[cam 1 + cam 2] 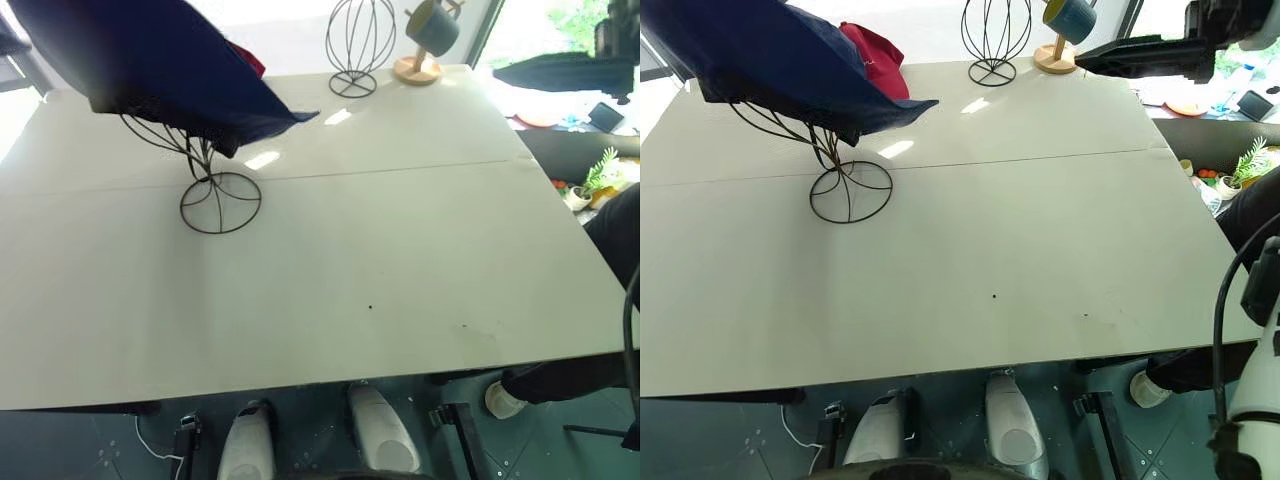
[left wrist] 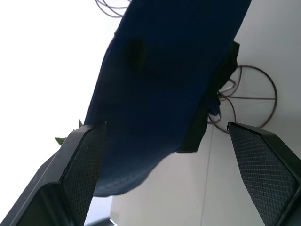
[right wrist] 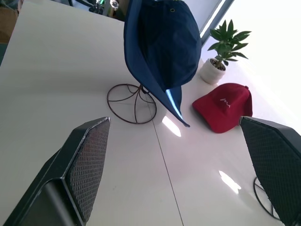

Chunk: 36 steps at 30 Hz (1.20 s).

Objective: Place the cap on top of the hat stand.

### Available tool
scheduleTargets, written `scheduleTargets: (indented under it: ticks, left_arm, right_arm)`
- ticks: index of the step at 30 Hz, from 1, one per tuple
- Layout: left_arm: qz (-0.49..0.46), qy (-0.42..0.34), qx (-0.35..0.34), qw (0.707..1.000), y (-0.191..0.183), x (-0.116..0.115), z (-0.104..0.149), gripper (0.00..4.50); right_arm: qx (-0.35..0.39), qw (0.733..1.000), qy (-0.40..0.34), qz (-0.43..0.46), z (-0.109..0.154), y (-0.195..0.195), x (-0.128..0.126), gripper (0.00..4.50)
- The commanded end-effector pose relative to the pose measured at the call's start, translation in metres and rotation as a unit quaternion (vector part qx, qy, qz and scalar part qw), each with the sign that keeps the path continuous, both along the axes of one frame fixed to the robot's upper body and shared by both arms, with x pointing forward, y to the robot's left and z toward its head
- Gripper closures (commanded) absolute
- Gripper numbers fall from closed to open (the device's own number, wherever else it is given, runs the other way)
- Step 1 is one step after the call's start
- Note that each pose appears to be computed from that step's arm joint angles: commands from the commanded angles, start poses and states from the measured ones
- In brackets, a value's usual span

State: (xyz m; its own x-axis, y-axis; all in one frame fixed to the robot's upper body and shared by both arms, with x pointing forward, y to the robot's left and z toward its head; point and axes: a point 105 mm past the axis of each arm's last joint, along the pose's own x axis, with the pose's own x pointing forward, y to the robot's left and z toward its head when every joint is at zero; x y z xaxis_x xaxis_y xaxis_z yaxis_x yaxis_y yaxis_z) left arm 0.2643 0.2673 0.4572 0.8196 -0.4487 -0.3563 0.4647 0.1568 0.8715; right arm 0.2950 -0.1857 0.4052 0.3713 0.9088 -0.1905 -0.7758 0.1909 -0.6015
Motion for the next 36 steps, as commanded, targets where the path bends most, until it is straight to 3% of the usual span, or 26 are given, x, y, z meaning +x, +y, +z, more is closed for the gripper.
scheduleTargets:
  ticks: [1,8,16,23,33,36]
  left_arm:
    - [-0.019,-0.047,-0.031,0.998,-0.006,-0.014,0.025,0.22]
    - [-0.002,-0.085,-0.051,0.995,0.003,-0.017,0.037,0.22]
    - [0.018,-0.108,-0.043,0.993,-0.001,0.008,0.024,0.22]
    - [0.016,-0.091,-0.030,0.995,-0.012,0.025,0.007,0.22]
    - [0.032,-0.036,-0.004,0.999,-0.005,0.030,-0.013,0.22]
    - [0.040,0.009,0.025,0.999,0.002,0.029,-0.026,1.03]
  right_arm:
    - [0.012,0.999,-0.039,-0.004,0.016,-0.005,-0.019,0.00]
    - [0.015,0.999,-0.040,-0.019,0.012,-0.010,-0.021,0.00]
    - [0.022,0.999,-0.040,-0.016,0.012,-0.006,-0.021,0.00]
    - [0.028,0.999,-0.034,-0.022,0.006,-0.006,-0.023,0.00]
    - [0.029,0.999,-0.026,-0.033,-0.001,-0.010,-0.028,0.00]
    - [0.023,0.999,-0.024,-0.031,-0.002,-0.010,-0.029,0.00]
